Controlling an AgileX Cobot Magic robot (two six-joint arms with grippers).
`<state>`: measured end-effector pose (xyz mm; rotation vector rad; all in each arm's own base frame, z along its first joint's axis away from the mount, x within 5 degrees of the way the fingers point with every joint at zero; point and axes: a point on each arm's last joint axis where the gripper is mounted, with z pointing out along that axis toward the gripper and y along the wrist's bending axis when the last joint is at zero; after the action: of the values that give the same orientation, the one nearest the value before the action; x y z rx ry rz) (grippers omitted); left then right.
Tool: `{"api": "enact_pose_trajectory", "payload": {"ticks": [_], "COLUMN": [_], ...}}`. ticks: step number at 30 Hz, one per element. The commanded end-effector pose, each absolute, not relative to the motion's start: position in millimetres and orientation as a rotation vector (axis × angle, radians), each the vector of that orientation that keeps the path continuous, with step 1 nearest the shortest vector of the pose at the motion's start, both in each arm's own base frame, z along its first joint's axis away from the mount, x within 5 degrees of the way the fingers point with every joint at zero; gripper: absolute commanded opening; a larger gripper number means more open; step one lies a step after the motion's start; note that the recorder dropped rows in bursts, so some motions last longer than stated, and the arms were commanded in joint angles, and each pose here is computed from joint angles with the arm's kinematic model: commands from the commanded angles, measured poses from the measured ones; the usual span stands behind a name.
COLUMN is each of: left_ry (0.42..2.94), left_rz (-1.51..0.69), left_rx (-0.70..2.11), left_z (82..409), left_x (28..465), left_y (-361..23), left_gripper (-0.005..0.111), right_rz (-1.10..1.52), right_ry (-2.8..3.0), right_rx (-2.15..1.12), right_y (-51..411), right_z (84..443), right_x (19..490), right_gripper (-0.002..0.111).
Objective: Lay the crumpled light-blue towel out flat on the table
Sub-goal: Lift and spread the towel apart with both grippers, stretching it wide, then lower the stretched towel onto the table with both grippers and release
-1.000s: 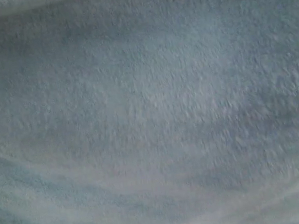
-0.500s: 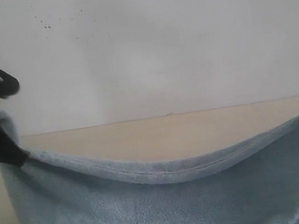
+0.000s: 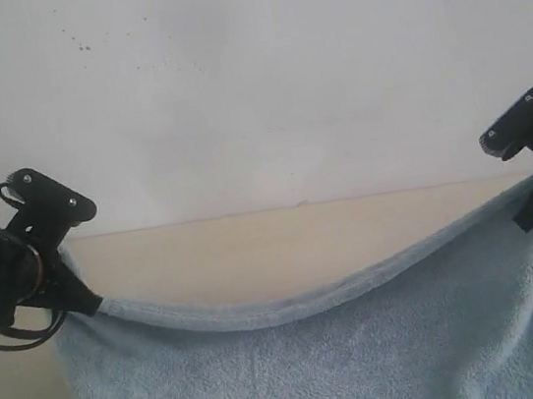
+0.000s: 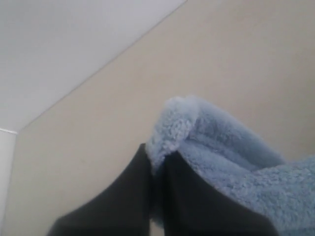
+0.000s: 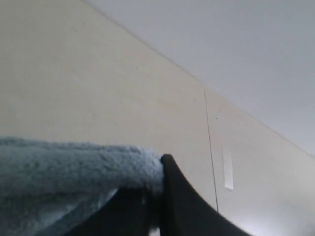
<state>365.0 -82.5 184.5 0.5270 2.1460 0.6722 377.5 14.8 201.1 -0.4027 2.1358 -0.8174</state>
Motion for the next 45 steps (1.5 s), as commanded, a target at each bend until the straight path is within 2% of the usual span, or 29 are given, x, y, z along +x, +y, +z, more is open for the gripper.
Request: {"api": "enact_pose_trajectory", "payload": {"ticks": [1,4,7,8,9,10,11,12,14,15,17,18,22,25,27,29,32,34,35,37,39,43,45], "left_ry": [2.129,2.139,2.141,2.144,2.147,2.147,2.145,2.135,2.104,2.09,2.022,2.023,2.164,2.178,2.183,2.173,2.134,2.106,2.098,2.096,2.1,2.141,2.173], "left_rz": [0.62,0.522,0.499,0.507,0.522,0.562,0.574,0.626,0.771,0.818,0.976,0.947,0.487,0.513,0.573,0.617,0.673,0.663,0.636,0.609,0.615,0.562,0.526], "left_rx": [0.479,0.526,0.536,0.516,0.492,0.402,0.376,0.334,0.253,0.225,0.194,0.204,0.569,0.567,0.519,0.428,0.406,0.462,0.483,0.484,0.484,0.416,0.388], "left_z": [187.2,181.7,177.4,175.8,174.5,174.9,175.4,177.7,184.0,186.9,196.7,199.2,190.6,190.1,192.7,198.3,205.6,207.1,206.2,203.6,201.5,203.1,208.5], "left_x": [384.7,393.4,400.5,404.4,406.0,408.2,408.7,408.6,406.5,405.5,403.3,403.4,401.8,401.0,401.4,403.5,406.8,409.6,410.7,413.0,413.8,410.3,405.1], "left_y": [-83.6,-88.8,-91.3,-90.9,-89.7,-85.1,-83.8,-79.5,-68.6,-65.0,-56.3,-57.8,-92.8,-90.6,-85.6,-80.4,-76.9,-77.3,-79.1,-80.8,-80.7,-82.3,-85.2], "left_gripper": [0.004,0.009,0.026,0.042,0.049,0.061,0.065,0.072,0.074,0.074,0.073,0.073,0.072,0.062,0.055,0.053,0.059,0.07,0.076,0.085,0.087,0.087,0.08], "right_rz": [-0.811,-0.776,-0.757,-0.719,-0.693,-0.626,-0.601,-0.59,-0.648,-0.657,-0.68,-0.677,-0.637,-0.537,-0.49,-0.439,-0.387,-0.377,-0.373,-0.37,-0.362,-0.378,-0.396], "right_ry": [2.121,2.131,2.144,2.161,2.17,2.193,2.2,2.205,2.186,2.179,2.13,2.099,2.001,2.024,2.061,2.117,2.18,2.206,2.216,2.228,2.248,2.29,2.308], "right_rx": [-0.269,-0.171,-0.127,-0.129,-0.134,-0.149,-0.15,-0.143,-0.101,-0.094,-0.065,-0.054,0.03,0.189,0.248,0.24,0.178,0.126,0.112,0.112,0.139,0.207,0.229], "right_y": [4.0,-7.6,-20.8,-27.7,-30.0,-34.4,-35.8,-39.7,-44.4,-45.0,-46.9,-46.9,-46.7,-46.7,-45.8,-42.2,-36.7,-34.3,-33.6,-33.4,-33.7,-36.4,-37.9], "right_z": [196.6,191.4,187.8,184.9,183.6,180.0,178.9,178.4,183.6,186.2,205.7,219.1,264.7,269.3,265.2,259.9,253.6,250.3,248.0,244.0,239.3,232.8,230.4], "right_x": [398.4,407.5,413.8,416.3,416.8,417.6,417.8,417.6,416.1,415.6,411.7,408.8,393.9,387.3,385.7,384.5,384.3,385.0,385.6,386.8,387.1,385.1,383.8], "right_gripper": [0.0,0.0,0.001,0.008,0.012,0.025,0.032,0.047,0.061,0.062,0.062,0.06,0.06,0.058,0.051,0.039,0.018,0.004,0.0,0.0,0.0,0.0,0.0]}}
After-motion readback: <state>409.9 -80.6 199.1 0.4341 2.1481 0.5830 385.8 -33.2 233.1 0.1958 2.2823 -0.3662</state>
